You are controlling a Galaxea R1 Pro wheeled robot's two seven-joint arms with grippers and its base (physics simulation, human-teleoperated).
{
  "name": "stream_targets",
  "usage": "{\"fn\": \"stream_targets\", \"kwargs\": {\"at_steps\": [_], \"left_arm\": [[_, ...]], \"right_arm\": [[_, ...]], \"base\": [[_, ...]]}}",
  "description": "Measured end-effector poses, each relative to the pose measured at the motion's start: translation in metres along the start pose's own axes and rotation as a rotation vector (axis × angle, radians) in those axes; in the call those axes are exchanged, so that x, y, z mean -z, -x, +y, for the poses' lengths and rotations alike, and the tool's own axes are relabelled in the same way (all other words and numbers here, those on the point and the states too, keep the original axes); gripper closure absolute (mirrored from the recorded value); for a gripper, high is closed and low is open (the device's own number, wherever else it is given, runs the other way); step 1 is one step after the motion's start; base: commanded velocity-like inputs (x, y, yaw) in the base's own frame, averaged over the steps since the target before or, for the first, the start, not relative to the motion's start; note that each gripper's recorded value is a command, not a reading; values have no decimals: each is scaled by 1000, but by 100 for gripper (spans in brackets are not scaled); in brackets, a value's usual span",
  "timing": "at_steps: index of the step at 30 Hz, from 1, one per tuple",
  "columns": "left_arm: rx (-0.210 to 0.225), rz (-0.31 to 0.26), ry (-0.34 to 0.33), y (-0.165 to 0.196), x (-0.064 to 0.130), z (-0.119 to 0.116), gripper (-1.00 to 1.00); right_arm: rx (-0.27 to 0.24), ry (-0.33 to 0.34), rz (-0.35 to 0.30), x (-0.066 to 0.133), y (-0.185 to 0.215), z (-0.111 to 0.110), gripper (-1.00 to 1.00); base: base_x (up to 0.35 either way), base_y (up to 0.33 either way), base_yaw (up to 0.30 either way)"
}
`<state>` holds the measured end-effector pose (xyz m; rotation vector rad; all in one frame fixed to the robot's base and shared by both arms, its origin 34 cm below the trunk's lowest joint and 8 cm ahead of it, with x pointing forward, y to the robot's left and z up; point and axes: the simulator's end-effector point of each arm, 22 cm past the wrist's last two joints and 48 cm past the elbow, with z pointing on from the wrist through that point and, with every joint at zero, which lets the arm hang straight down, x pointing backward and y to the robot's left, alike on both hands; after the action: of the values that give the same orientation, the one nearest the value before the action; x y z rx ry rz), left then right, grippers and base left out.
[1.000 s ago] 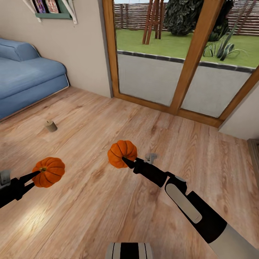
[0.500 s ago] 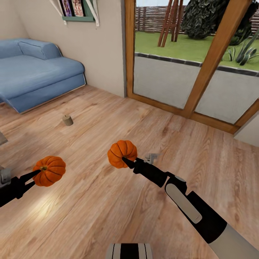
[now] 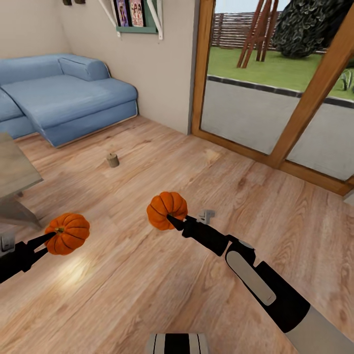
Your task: Place each of the two pumpkins and all three candles from the living room inside a cabinet in the living room (use any cabinet), then make sure every cabinet is closed, and position the cauldron so it is next to a table in the living room.
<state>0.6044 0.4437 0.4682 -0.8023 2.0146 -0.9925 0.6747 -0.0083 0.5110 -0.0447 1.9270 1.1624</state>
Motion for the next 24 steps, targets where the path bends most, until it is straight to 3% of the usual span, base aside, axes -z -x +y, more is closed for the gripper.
{"fn": "stream_targets", "kwargs": {"at_steps": [9, 24], "left_arm": [[-7, -13, -21, 5, 5, -11, 100], [-35, -49, -78, 18, 22, -45, 100]], "right_arm": [[15, 10, -14, 3, 10, 11, 100], [85, 34, -54, 14, 38, 43, 100]], "base": [[0, 0, 230], [0, 0, 230]]}}
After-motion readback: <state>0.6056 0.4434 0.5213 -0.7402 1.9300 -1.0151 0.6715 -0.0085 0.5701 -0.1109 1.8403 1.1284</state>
